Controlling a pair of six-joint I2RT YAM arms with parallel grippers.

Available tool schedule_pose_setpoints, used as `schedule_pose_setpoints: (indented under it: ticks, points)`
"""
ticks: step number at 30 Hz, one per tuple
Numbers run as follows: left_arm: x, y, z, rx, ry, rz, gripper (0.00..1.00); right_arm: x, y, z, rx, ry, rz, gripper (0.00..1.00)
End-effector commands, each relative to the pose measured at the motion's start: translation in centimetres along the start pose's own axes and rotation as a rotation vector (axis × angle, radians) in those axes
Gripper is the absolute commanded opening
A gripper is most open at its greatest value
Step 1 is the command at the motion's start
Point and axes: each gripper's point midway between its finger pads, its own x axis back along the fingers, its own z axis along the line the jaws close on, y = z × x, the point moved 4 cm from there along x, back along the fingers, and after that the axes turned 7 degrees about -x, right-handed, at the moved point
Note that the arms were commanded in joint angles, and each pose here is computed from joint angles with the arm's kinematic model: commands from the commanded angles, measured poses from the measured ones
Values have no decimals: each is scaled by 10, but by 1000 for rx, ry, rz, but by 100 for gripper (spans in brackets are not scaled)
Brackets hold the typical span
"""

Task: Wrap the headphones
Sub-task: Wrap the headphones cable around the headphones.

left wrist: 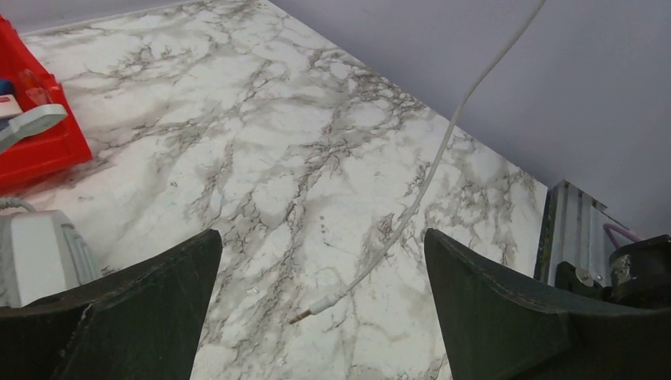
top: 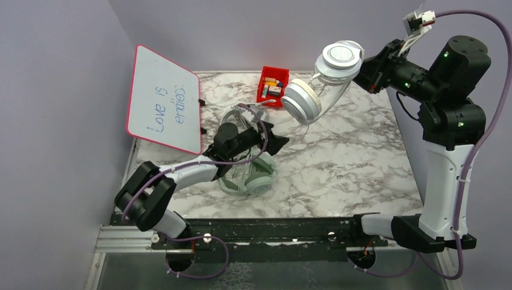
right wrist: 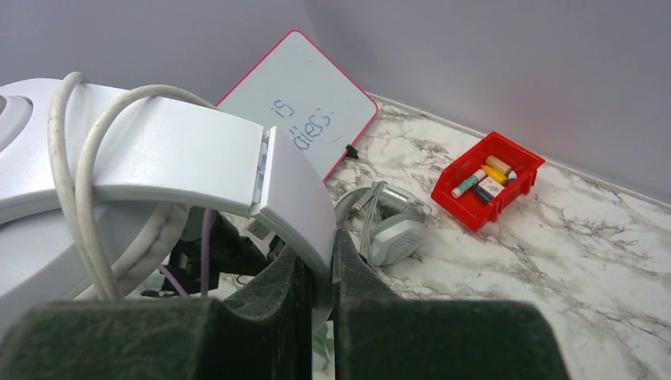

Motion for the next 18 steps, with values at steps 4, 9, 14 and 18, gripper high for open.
schedule_pose_setpoints:
  ticks: [4, 9, 14, 18]
  points:
    - [-28, -5, -47, 39, -298, -34, 97, 10, 9, 12, 4, 9, -34, 1]
    - [-45, -23, -67, 22, -348, -21, 97, 9, 10, 14, -1, 24, -32, 1]
    - [-65, -35, -54, 34, -278, -12, 95, 12, 12, 18, 6, 30, -38, 1]
    - [-77, -45, -42, 12, -224, -4, 93, 13, 12, 20, 8, 34, -39, 1]
